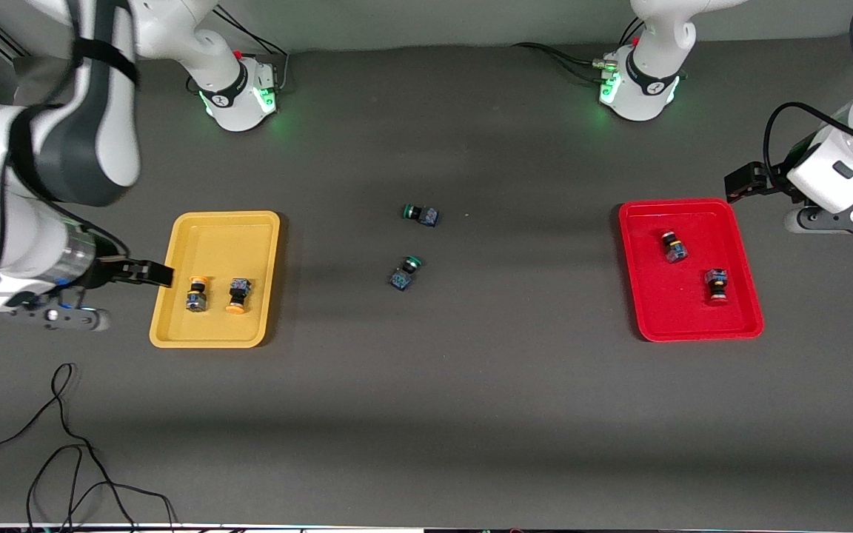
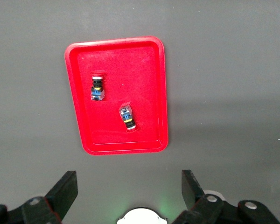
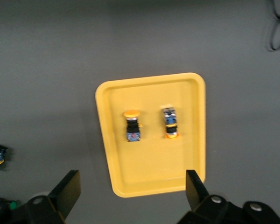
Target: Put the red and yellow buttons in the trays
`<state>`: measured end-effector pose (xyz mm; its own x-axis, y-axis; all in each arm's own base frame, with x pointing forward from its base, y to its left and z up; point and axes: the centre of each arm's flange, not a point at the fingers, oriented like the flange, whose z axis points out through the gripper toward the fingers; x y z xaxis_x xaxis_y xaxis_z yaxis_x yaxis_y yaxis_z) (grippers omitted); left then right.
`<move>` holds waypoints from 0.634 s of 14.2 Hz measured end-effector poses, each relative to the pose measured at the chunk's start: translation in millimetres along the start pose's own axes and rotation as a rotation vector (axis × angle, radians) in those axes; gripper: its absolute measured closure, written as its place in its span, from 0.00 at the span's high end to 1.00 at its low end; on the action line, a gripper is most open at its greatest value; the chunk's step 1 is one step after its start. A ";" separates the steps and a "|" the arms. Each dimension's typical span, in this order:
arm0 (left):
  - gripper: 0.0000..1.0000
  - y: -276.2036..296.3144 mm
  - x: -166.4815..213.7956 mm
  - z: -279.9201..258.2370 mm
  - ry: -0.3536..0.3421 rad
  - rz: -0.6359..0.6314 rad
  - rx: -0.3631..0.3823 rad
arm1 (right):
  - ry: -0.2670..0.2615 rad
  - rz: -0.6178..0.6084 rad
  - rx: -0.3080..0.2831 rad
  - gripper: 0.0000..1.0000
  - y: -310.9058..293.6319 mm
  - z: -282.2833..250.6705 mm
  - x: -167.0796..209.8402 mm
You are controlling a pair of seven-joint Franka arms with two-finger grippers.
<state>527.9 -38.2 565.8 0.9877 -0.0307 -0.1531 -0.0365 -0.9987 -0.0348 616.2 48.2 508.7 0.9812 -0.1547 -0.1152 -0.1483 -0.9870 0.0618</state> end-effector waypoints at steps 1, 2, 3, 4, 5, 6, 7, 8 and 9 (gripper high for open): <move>1.00 0.3 0.0 0.0 0.000 0.001 0.000 | 0.008 0.005 0.029 1.00 10.3 -10.7 -2.8; 1.00 0.5 0.0 0.0 0.000 0.001 0.000 | 0.022 0.007 0.062 1.00 19.4 -24.2 -7.5; 1.00 0.8 -0.1 0.0 -0.001 0.002 0.000 | 0.041 0.005 0.088 1.00 27.2 -38.5 -13.5; 1.00 1.0 -0.4 0.3 -0.003 0.002 0.000 | 0.056 0.002 0.100 1.00 34.3 -49.7 -19.3; 1.00 1.0 -0.7 0.5 -0.006 0.002 0.001 | 0.067 -0.002 0.101 1.00 40.7 -56.9 -24.5; 1.00 1.2 -0.8 0.6 -0.007 0.002 0.001 | 0.071 -0.005 0.100 1.00 46.7 -60.3 -29.4; 1.00 1.3 -0.9 0.6 -0.008 0.002 0.001 | 0.071 -0.002 0.104 1.00 53.7 -61.3 -33.3; 1.00 1.6 -0.9 0.6 -0.008 0.003 0.001 | 0.068 0.007 0.110 1.00 62.1 -60.8 -36.2; 1.00 2.0 -0.9 0.6 -0.008 0.004 0.001 | 0.067 0.018 0.115 1.00 70.8 -60.2 -38.4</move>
<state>526.8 -40.1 565.3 0.9864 -0.0340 -0.1607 -0.0401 -0.9986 -0.0347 575.5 -13.1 577.2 0.9838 -0.1725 -0.0487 -0.1749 -0.9832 -0.0512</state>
